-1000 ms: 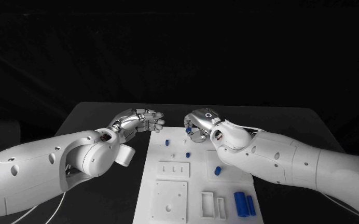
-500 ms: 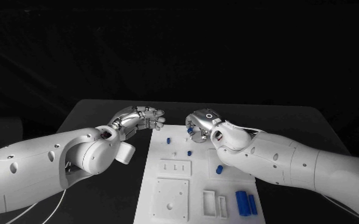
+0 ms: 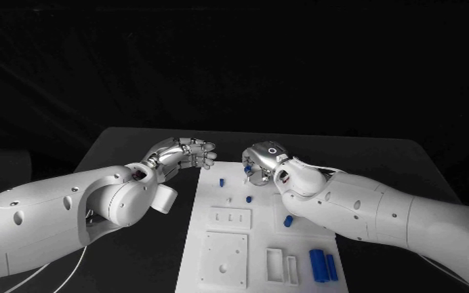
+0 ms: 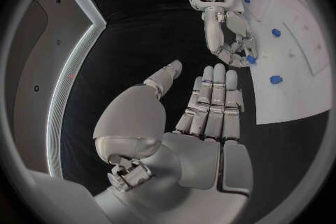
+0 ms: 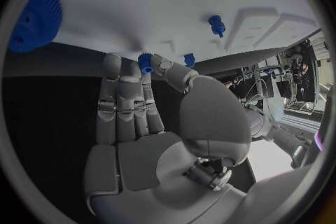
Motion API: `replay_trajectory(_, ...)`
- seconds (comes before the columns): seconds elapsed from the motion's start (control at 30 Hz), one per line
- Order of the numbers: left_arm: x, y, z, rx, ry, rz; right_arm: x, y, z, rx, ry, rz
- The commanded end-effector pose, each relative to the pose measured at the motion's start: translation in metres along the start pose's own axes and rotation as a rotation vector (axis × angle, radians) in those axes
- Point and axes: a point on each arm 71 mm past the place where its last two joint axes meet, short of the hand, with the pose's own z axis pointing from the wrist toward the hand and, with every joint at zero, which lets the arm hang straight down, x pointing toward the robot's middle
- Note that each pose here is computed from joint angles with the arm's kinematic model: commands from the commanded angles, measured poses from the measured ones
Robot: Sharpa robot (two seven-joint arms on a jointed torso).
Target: Assemble the parts on the task board
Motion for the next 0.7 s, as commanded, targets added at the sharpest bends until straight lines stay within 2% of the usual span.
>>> replay_trajectory(0.03,0.0027,-0.0019,0.0006,0.008,0.015,0.006,0.0012,0.0011,0.0004,-0.001,0.0,-0.01)
replay_trajectory(0.27,0.0031,-0.0029,0.0009,0.009,0.017,0.008,0.0023,0.0026,0.0017,-0.001,0.012,-0.003)
replay_trajectory(0.37,0.0033,-0.0031,0.0009,0.009,0.016,0.008,0.0044,0.0008,0.0019,0.009,0.039,0.003)
replay_trajectory(0.7,0.0042,-0.0042,0.0006,0.011,0.018,0.013,0.0043,-0.0035,0.0,0.034,0.04,0.07)
